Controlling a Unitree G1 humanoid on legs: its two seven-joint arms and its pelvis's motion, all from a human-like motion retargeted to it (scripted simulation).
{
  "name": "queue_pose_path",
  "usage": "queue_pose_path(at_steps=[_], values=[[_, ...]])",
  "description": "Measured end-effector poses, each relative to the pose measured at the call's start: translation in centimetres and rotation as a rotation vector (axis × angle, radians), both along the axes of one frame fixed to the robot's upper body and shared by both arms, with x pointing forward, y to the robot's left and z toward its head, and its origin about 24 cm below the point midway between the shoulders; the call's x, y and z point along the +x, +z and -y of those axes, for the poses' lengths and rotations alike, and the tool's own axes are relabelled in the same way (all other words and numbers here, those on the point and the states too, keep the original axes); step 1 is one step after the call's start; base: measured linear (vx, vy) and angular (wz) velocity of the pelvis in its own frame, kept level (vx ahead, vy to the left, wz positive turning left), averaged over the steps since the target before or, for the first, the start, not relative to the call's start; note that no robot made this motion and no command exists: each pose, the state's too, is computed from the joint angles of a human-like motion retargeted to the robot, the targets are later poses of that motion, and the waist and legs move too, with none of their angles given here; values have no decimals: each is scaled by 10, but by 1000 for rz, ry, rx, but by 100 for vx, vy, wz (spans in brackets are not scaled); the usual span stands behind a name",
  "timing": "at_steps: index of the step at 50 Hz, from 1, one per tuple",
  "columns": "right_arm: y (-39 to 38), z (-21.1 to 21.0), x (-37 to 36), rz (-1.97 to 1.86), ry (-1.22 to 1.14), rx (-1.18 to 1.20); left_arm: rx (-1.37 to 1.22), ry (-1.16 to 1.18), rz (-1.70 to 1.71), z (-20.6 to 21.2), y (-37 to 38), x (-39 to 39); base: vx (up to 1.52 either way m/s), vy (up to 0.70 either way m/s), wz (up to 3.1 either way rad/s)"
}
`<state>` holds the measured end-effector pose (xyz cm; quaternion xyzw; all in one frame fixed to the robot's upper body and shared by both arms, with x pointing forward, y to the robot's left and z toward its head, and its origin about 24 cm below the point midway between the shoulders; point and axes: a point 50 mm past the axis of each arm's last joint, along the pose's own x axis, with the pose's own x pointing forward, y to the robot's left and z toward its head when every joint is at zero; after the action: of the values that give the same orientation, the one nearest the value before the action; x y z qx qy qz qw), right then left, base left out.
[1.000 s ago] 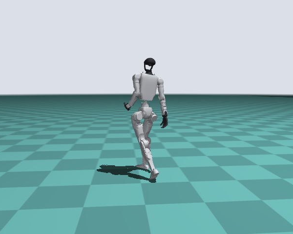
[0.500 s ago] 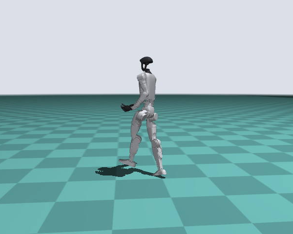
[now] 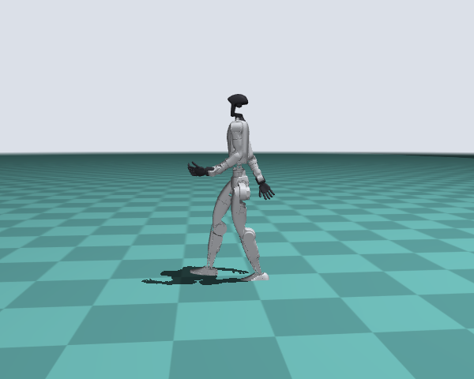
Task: Walk run
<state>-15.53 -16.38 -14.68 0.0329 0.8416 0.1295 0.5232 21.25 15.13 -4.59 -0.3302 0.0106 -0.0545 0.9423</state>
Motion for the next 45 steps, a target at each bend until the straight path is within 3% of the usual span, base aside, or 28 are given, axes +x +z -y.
queue_pose_path(at_steps=[5,13,17,22,28,33,38,45], values=[[6,-2,-12,-70,68,72,32,-9,-4,-10,-3,-5,99,-26,40],[-6,31,25,14,0,-120,24,-7,-198,3,-38,-54,108,-30,151],[-17,53,84,131,-65,-183,26,-6,-228,0,-45,-71,98,-45,75],[-17,88,202,502,23,-305,8,46,-271,-9,-51,-91,84,-25,-32],[29,119,335,978,59,-432,50,93,-271,-20,-49,-93,80,-23,8],[73,134,393,1254,10,-588,30,160,-269,-18,-49,-85,97,-26,65],[63,117,389,1287,16,-592,-3,218,-299,-19,-53,-90,112,-18,-72],[-13,73,262,794,218,-320,18,210,-270,-26,-48,-76,124,-6,56]])
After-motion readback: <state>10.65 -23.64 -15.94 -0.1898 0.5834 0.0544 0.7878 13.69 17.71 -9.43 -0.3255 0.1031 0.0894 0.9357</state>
